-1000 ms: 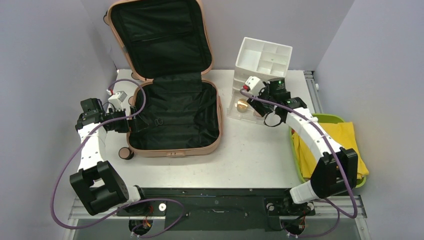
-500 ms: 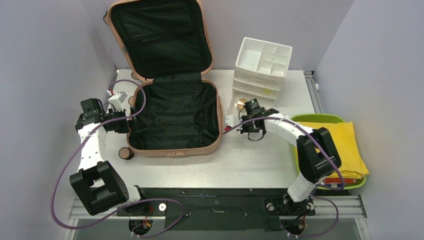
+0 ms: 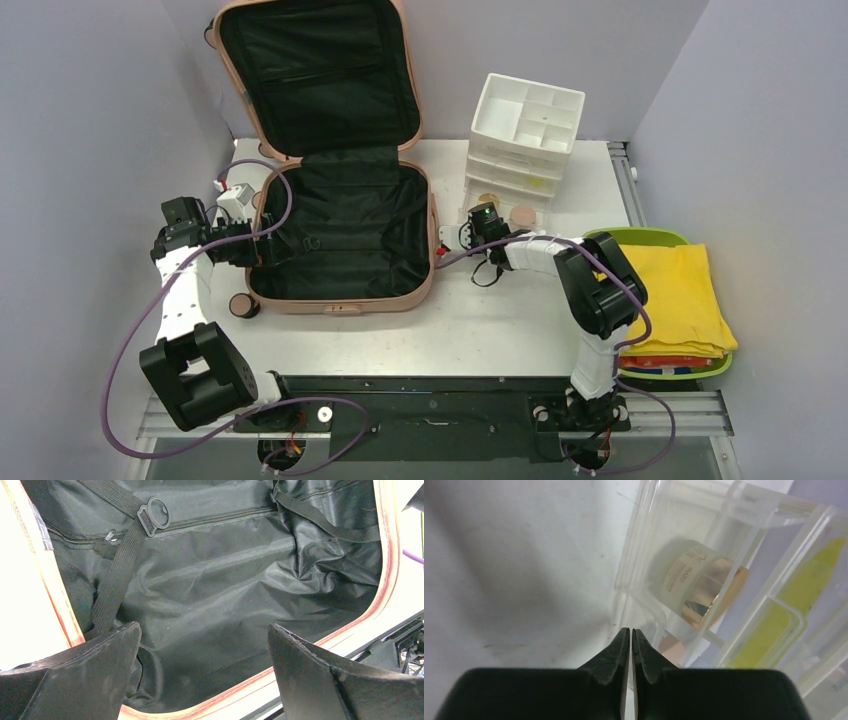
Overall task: Open, take out, and arrange the luggage
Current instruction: Close the drawer of the storage box.
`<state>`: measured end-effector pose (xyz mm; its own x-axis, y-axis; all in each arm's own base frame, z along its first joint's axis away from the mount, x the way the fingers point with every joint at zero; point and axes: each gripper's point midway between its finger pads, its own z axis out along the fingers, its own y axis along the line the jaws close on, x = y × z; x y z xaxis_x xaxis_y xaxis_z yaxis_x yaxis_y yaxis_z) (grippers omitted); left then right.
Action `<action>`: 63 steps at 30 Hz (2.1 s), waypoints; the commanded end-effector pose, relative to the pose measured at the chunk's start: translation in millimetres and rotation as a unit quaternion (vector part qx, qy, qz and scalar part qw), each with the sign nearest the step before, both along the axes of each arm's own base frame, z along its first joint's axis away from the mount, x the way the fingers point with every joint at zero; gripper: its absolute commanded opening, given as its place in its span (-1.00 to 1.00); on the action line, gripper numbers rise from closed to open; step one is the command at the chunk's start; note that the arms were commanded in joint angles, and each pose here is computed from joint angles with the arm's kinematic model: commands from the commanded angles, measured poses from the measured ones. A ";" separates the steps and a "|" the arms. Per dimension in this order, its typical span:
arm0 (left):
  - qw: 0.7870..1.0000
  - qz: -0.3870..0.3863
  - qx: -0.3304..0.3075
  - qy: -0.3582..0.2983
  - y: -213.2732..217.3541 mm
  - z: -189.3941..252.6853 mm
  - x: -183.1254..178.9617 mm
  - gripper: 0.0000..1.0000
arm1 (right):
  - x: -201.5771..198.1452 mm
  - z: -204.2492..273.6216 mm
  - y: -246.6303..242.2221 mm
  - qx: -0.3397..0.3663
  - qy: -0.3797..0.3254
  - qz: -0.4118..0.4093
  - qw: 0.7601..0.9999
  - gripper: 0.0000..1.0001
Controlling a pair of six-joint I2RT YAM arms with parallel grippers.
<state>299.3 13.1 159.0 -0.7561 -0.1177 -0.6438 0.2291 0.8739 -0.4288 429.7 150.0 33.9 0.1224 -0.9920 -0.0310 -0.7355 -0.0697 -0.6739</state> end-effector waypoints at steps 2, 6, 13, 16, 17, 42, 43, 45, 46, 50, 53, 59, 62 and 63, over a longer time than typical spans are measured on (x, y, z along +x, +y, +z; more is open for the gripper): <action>0.999 -0.009 0.016 -0.038 0.2 21.3 5.0 0.93 | 38.5 29.9 -5.9 -0.035 -0.101 -0.030 0.994 -0.94; 0.999 -0.008 0.016 -0.039 0.3 21.7 5.7 0.93 | 51.5 35.0 -2.9 -0.036 -0.106 -0.032 0.993 -0.94; 0.999 -0.008 0.013 -0.038 0.4 21.4 6.9 0.93 | 72.9 29.1 -10.0 -0.055 -0.104 -0.044 0.992 -0.94; 0.999 -0.008 0.012 -0.037 0.4 20.7 7.5 0.93 | 78.7 28.9 -13.5 -0.061 -0.109 -0.043 0.991 -0.94; 0.999 -0.008 0.012 -0.038 0.4 20.9 7.6 0.93 | 81.1 30.9 -14.7 -0.058 -0.116 -0.044 0.991 -0.94; 0.999 -0.005 0.005 -0.036 -0.1 18.4 10.7 0.93 | 152.9 52.1 -36.3 -0.028 -0.169 -0.096 0.980 -0.88; 0.999 -0.006 0.004 -0.036 -0.3 17.8 10.8 0.93 | 155.3 53.3 -37.2 -0.028 -0.170 -0.098 0.980 -0.88; 0.999 -0.006 0.003 -0.035 -0.3 17.2 11.0 0.93 | 160.7 54.3 -38.7 -0.028 -0.168 -0.102 0.980 -0.87; 0.999 -0.006 0.003 -0.035 -0.5 17.4 11.1 0.93 | 165.1 56.4 -39.1 -0.026 -0.171 -0.104 0.979 -0.87; 0.999 -0.005 0.003 -0.035 -0.4 16.9 10.9 0.93 | 173.4 53.4 -40.1 -0.032 -0.171 -0.104 0.979 -0.86; 0.999 -0.005 0.003 -0.034 -0.3 15.8 10.5 0.93 | 179.0 50.6 -42.2 -0.039 -0.177 -0.107 0.978 -0.86; 0.999 -0.005 0.004 -0.034 0.2 16.8 10.8 0.93 | 169.3 75.0 -36.1 -0.011 -0.172 -0.104 0.979 -0.85; 0.999 -0.007 0.006 -0.035 -0.1 17.3 10.4 0.93 | 134.2 91.7 -17.4 0.068 -0.084 -0.100 0.989 -0.80; 0.999 -0.007 0.006 -0.036 -0.2 17.8 10.4 0.93 | 131.1 127.2 -3.6 0.117 -0.087 -0.083 0.986 -0.77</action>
